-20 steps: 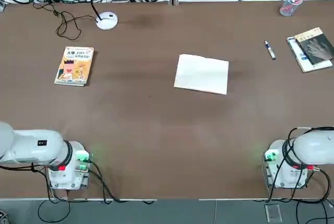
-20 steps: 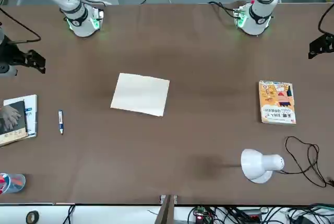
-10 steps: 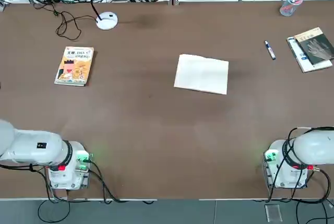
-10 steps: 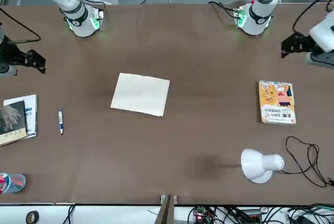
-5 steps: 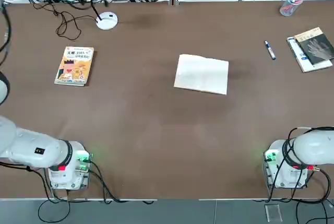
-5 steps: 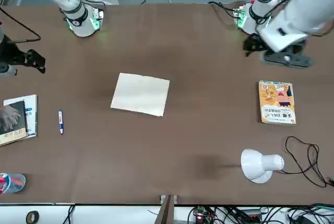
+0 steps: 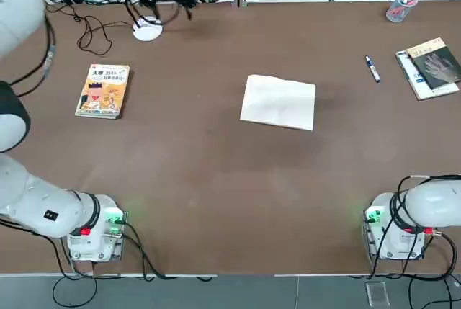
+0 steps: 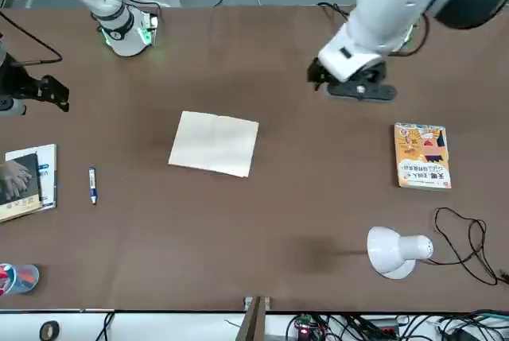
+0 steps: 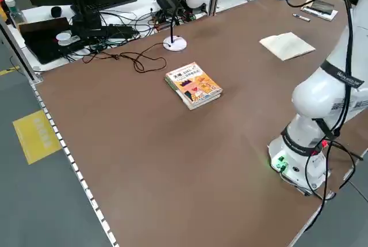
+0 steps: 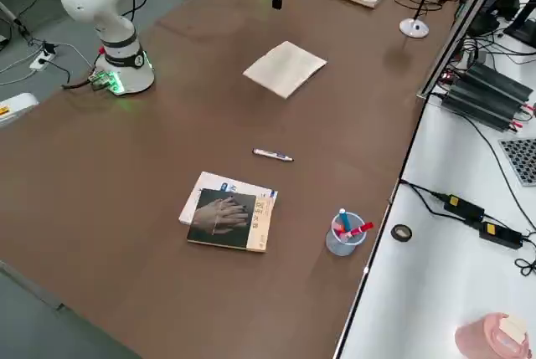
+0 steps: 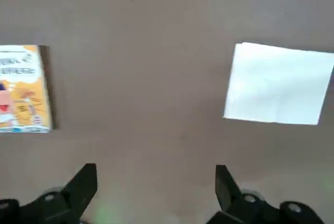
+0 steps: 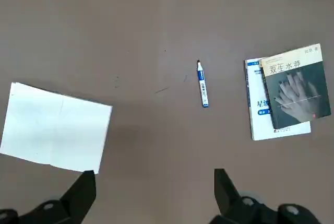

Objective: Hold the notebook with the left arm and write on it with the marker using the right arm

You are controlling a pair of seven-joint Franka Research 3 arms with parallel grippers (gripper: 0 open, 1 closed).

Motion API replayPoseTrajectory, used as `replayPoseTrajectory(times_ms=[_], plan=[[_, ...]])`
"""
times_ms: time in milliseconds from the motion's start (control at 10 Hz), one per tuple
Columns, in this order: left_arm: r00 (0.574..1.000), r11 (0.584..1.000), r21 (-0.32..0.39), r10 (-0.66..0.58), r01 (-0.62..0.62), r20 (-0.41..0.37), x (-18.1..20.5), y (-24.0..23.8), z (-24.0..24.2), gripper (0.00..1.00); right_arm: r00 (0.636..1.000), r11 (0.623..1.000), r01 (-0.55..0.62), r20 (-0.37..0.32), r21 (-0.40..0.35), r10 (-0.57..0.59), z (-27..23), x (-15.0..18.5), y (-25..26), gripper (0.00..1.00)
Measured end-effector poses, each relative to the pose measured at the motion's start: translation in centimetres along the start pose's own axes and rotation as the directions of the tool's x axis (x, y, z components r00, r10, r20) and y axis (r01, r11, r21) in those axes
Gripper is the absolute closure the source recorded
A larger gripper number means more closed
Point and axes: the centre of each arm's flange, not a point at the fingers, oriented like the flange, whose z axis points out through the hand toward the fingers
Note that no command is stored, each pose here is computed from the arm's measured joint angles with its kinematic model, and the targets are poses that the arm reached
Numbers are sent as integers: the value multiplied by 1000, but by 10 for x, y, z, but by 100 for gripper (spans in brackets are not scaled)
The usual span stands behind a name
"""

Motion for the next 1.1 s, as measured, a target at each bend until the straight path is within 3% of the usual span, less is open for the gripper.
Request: replayPoseTrajectory(times_ms=[1100], plan=[[998,998,-9,-67,67,-11,-13,138,131,0,1000,1000,0,-4,1,0,-1,0,0,0]])
